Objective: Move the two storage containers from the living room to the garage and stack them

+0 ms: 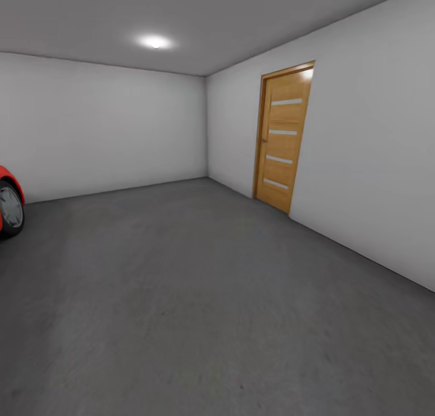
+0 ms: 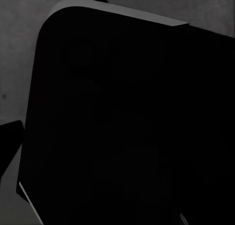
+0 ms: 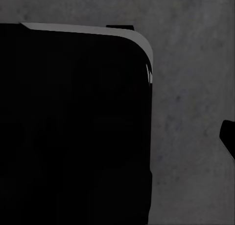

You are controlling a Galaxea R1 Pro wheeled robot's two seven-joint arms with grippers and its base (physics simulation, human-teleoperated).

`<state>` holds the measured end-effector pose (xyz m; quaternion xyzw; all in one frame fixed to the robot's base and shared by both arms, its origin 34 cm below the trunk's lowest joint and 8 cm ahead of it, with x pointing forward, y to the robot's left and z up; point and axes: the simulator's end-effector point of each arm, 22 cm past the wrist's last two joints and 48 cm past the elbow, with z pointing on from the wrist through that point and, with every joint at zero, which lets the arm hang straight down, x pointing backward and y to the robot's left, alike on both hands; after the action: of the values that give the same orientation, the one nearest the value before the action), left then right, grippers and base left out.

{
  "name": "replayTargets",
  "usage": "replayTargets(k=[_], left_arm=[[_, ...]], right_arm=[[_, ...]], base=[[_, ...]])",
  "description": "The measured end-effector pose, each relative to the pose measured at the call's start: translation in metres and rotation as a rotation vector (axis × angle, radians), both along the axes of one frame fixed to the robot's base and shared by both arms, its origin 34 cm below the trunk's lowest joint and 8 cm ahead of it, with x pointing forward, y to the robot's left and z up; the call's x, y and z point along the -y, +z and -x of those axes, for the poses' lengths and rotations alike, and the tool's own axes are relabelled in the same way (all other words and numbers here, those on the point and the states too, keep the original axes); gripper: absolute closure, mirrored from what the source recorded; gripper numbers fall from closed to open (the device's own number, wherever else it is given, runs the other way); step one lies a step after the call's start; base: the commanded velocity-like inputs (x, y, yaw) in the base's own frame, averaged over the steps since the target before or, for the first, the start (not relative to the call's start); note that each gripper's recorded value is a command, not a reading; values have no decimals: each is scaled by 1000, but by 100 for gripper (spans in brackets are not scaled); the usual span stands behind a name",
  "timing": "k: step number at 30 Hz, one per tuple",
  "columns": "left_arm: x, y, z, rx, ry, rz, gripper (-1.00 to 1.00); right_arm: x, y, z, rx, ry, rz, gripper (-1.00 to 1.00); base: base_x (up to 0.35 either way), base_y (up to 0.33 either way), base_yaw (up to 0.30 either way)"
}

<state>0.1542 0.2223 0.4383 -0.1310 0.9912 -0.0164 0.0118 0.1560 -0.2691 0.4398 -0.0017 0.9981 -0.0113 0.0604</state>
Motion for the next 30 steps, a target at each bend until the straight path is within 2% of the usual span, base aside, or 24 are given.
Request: replayTargets(k=[30], left_arm=[[-1,0,0,0,-1,-1,-100]], right_arm=[[0,0,0,0,0,0,-100]], base=[[323,0,0]])
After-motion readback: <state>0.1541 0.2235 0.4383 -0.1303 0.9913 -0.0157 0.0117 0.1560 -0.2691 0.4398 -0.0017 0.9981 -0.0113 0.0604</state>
